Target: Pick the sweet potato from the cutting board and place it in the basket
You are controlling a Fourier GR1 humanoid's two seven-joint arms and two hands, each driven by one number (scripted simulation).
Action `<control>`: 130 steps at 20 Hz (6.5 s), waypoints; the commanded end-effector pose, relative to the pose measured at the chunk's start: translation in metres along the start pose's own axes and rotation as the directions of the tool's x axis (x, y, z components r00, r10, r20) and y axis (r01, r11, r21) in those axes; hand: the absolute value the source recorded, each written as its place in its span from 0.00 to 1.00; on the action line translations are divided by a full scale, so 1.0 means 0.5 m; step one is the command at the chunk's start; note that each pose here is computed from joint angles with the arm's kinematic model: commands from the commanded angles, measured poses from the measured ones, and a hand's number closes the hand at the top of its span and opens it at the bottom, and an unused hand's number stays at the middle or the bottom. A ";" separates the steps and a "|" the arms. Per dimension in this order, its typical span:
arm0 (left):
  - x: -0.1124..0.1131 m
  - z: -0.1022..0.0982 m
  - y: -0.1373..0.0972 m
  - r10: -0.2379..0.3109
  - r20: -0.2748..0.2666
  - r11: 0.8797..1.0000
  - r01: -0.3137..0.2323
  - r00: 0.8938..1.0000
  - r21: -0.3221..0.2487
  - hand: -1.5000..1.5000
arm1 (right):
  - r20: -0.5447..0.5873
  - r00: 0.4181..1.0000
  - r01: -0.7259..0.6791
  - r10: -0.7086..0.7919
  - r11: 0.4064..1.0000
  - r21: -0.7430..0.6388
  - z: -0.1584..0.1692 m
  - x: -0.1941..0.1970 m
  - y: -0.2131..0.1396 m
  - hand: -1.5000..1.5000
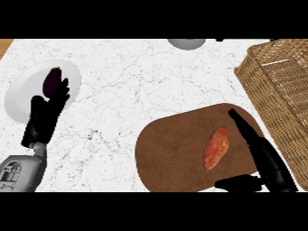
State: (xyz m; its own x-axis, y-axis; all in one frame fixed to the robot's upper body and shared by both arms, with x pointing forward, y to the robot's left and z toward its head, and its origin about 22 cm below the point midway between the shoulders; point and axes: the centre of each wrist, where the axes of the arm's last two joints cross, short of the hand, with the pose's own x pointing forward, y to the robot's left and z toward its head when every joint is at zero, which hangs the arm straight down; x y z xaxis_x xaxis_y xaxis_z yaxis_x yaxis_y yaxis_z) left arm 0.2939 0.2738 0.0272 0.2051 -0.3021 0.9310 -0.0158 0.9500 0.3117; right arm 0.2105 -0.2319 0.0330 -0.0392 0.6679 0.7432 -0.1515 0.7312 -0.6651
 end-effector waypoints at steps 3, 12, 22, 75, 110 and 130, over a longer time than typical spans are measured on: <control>-0.035 0.001 -0.009 0.012 -0.006 1.000 -0.012 1.000 -0.007 0.50 | -0.024 1.000 0.015 -0.015 1.000 0.027 -0.006 -0.034 0.008 0.00; 0.011 0.015 0.005 0.001 -0.005 1.000 -0.001 1.000 0.005 0.50 | -0.035 0.999 0.028 -0.027 0.999 0.033 -0.050 -0.011 0.025 0.00; 0.005 0.012 0.016 0.000 0.011 1.000 0.000 1.000 0.013 0.50 | 0.039 0.988 -0.150 0.149 0.989 0.021 -0.053 -0.037 0.081 1.00; -0.005 0.006 0.015 -0.013 -0.001 1.000 0.013 1.000 0.002 0.50 | -0.102 0.942 -0.333 0.320 0.851 -0.406 -0.056 0.513 -0.414 1.00; 0.015 -0.017 -0.012 -0.005 0.030 1.000 0.005 1.000 -0.021 0.50 | -0.326 0.909 -0.338 0.259 0.916 -0.214 -0.197 -0.005 -0.568 1.00; -0.019 -0.006 -0.001 0.003 -0.013 1.000 -0.003 1.000 -0.003 0.50 | -0.172 0.979 -0.042 -0.108 0.722 -0.690 -0.084 -0.080 -0.709 0.00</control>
State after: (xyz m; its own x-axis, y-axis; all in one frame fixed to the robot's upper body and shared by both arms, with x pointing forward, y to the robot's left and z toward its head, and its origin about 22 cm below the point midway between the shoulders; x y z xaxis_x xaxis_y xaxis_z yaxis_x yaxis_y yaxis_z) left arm 0.2943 0.2770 0.0268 0.2031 -0.3025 0.9313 -0.0106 0.9504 0.3110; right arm 0.3256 -0.4876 0.2181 0.1363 0.6614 0.7376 0.4882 0.6030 -0.6309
